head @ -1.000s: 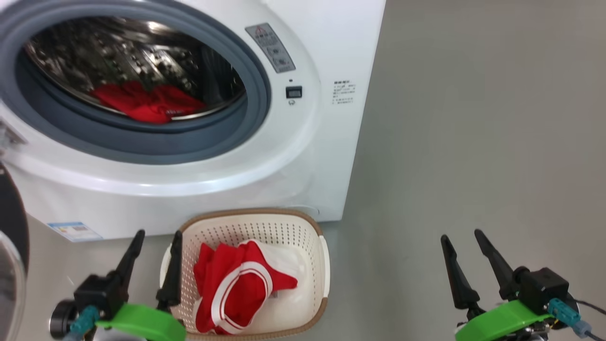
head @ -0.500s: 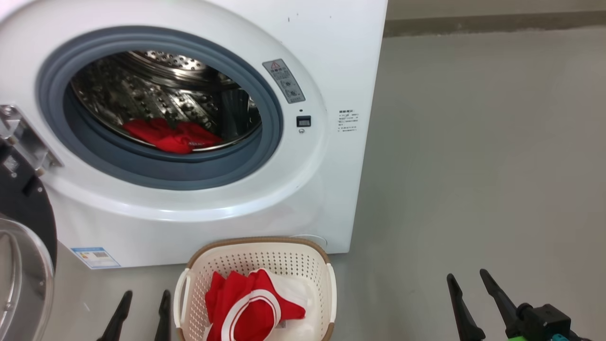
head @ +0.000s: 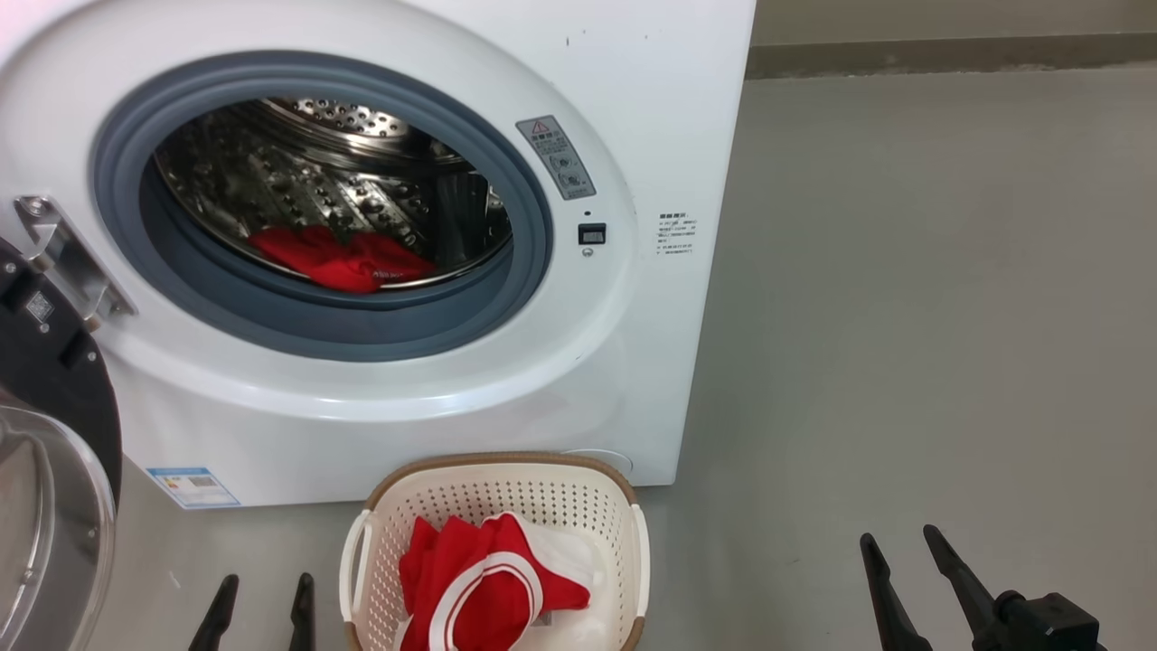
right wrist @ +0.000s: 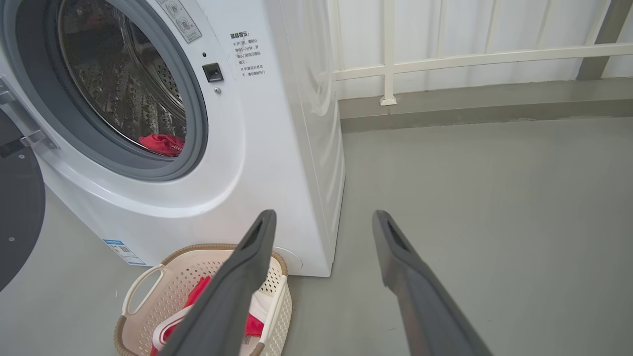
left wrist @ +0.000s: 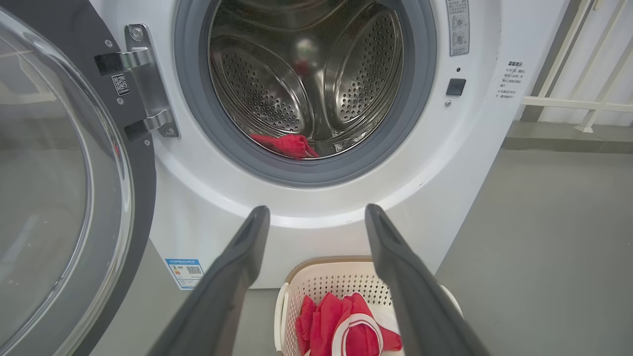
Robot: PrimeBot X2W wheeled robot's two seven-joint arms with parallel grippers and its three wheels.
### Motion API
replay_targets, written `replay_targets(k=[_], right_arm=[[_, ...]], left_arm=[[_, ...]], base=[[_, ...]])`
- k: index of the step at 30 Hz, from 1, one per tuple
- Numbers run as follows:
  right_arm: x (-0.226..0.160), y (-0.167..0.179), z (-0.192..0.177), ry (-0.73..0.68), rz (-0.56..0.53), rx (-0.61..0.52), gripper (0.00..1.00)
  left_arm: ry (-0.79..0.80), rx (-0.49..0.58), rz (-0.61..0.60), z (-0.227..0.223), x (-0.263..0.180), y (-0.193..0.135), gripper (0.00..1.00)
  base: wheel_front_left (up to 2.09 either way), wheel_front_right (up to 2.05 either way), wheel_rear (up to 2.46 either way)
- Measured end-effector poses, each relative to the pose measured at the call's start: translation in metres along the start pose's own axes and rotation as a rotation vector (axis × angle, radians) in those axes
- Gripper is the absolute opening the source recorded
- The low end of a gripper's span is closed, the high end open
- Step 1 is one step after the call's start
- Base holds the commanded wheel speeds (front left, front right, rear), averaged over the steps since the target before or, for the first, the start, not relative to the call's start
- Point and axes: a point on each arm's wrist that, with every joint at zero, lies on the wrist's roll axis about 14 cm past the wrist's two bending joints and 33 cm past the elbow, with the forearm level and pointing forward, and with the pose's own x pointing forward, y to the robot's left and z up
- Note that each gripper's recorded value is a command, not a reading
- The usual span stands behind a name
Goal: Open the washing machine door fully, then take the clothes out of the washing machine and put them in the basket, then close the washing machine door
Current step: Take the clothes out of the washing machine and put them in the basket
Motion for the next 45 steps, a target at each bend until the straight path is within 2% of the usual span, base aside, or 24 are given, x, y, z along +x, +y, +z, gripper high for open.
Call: replay_targets(k=[13, 21, 32, 40, 45], right_arm=[[0.004, 0.0, -0.006, 0.022, -0.001, 0.001, 1.0], [0.019, 0.001, -0.005, 0.021, 0.005, 0.0, 1.0], [0.065, 0.013, -0.005, 0.018, 0.048, 0.009, 1.0], [0.092, 0.01, -0.019, 0.046, 0.044, 0.03, 1.0], [0.098, 0.006, -0.029, 0.07, 0.032, 0.037, 1.0]], left_arm=[[0.033, 0.007, 0.005, -0.01, 0.003, 0.002, 1.0], [0.046, 0.006, -0.044, -0.014, 0.036, -0.014, 1.0], [0.004, 0.207, -0.181, 0.005, 0.138, -0.039, 1.0], [0.09, 0.419, -0.247, -0.02, 0.206, -0.044, 1.0], [0.129, 0.465, -0.257, -0.03, 0.234, -0.046, 1.0]], base=[[0.0, 0.0, 0.0], [0.0, 0.0, 0.0], [0.0, 0.0, 0.0], [0.0, 0.0, 0.0], [0.0, 0.0, 0.0]])
